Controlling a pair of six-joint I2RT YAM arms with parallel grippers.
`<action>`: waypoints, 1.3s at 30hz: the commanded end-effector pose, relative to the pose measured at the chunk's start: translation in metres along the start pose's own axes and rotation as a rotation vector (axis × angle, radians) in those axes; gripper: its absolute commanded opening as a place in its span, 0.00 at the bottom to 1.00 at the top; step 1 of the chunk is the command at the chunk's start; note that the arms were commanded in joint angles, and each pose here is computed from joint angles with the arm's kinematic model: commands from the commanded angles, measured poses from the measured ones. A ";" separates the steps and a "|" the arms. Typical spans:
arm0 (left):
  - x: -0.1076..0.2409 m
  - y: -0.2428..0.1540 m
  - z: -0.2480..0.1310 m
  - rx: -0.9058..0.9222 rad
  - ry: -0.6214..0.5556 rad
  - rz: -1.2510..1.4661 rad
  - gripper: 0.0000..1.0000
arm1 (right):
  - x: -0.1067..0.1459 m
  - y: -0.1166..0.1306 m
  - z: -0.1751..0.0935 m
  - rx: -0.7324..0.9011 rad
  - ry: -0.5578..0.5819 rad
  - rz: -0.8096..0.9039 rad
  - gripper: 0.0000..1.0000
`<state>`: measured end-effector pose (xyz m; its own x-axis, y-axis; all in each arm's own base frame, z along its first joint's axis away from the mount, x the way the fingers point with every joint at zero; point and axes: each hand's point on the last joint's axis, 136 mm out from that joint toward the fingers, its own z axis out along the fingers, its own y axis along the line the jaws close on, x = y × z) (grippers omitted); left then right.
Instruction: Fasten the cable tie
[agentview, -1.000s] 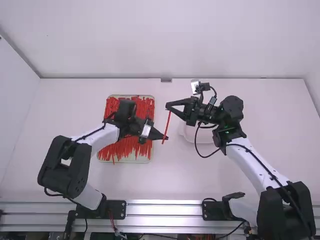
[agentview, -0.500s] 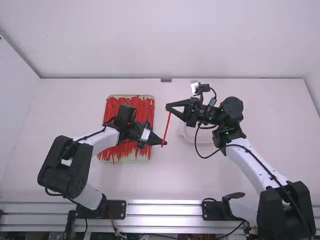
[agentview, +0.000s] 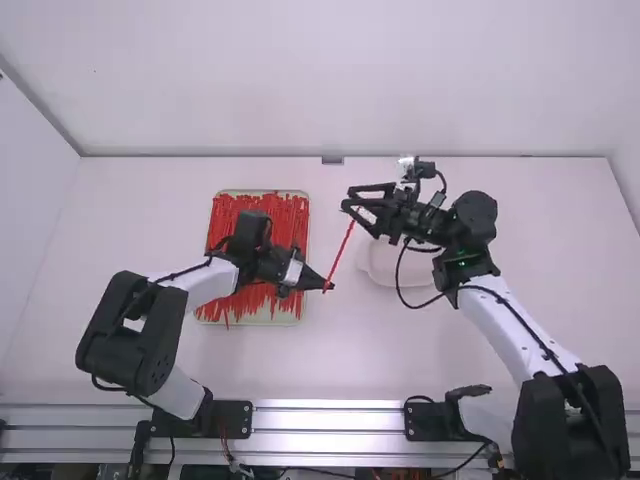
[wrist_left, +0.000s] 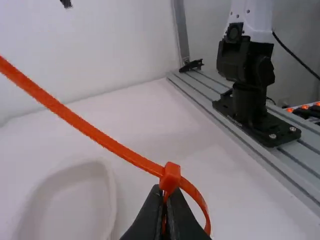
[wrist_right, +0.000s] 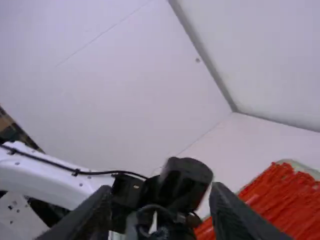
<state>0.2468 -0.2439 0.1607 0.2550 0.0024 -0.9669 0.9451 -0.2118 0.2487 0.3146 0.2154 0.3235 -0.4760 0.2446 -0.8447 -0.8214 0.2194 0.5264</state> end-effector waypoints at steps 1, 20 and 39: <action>-0.003 0.001 0.002 0.008 -0.010 -0.105 0.02 | -0.021 -0.003 -0.010 0.029 -0.042 -0.084 0.97; -0.065 0.070 -0.005 -0.205 -0.051 -0.027 0.02 | 0.012 -0.007 -0.015 -0.013 0.093 -0.133 0.99; -0.094 0.069 -0.006 -0.200 -0.112 -0.010 0.02 | 0.034 0.022 0.027 -0.068 0.117 -0.120 0.89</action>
<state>0.2903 -0.2510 0.2695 0.2528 -0.1057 -0.9617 0.9669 -0.0088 0.2551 0.2879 0.2512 0.2945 -0.4358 0.0918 -0.8954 -0.8785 0.1730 0.4453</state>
